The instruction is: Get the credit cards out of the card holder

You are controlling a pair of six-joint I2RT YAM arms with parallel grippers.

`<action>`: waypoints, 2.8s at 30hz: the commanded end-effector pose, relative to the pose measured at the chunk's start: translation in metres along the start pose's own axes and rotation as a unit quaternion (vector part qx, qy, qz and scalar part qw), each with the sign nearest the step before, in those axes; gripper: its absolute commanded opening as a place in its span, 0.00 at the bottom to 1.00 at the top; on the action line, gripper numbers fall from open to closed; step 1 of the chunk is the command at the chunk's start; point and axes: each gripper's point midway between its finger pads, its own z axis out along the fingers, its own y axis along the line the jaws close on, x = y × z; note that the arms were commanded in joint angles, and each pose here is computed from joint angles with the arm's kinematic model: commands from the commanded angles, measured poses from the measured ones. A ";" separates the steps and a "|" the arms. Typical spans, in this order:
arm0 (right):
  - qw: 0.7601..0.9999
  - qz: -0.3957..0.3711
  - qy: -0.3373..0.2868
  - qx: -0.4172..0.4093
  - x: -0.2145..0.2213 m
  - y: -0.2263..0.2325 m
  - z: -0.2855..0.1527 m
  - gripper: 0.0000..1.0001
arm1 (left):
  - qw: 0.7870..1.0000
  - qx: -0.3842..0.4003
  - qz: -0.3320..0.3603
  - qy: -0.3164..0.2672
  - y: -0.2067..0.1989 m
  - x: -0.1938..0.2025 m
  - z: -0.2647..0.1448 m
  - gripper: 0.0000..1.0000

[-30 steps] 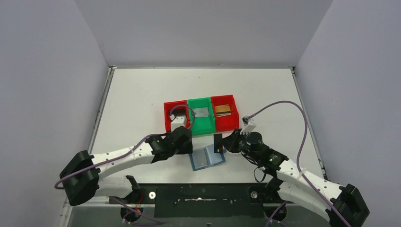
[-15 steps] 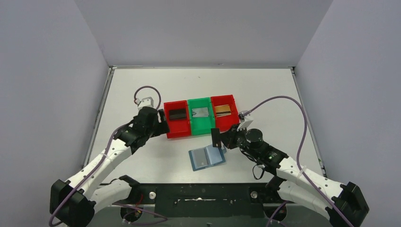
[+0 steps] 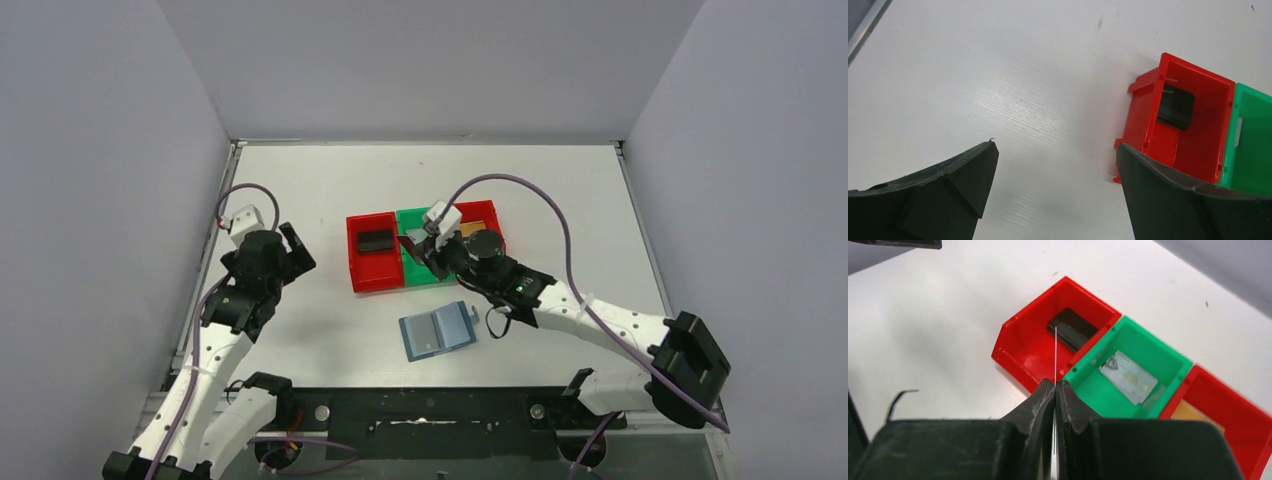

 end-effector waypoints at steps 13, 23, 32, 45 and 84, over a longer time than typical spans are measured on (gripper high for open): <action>0.943 -0.309 0.035 -0.115 -0.022 0.024 0.127 0.00 | 0.996 0.001 -0.045 -0.075 0.012 -0.027 -0.020 0.92; 0.904 -0.400 0.087 -0.124 0.008 0.017 0.158 0.00 | 0.994 -0.004 -0.057 -0.095 0.016 -0.034 -0.026 0.93; 0.878 -0.452 0.124 -0.098 0.032 -0.001 0.185 0.01 | 0.990 -0.017 -0.075 -0.121 0.026 -0.043 -0.036 0.93; 0.861 -0.484 0.144 -0.064 0.058 -0.020 0.213 0.05 | 0.987 -0.020 -0.086 -0.137 0.031 -0.048 -0.041 0.93; 0.988 0.133 0.055 0.061 0.006 0.005 0.037 0.55 | 0.994 0.015 -0.051 -0.093 0.012 -0.033 -0.028 0.93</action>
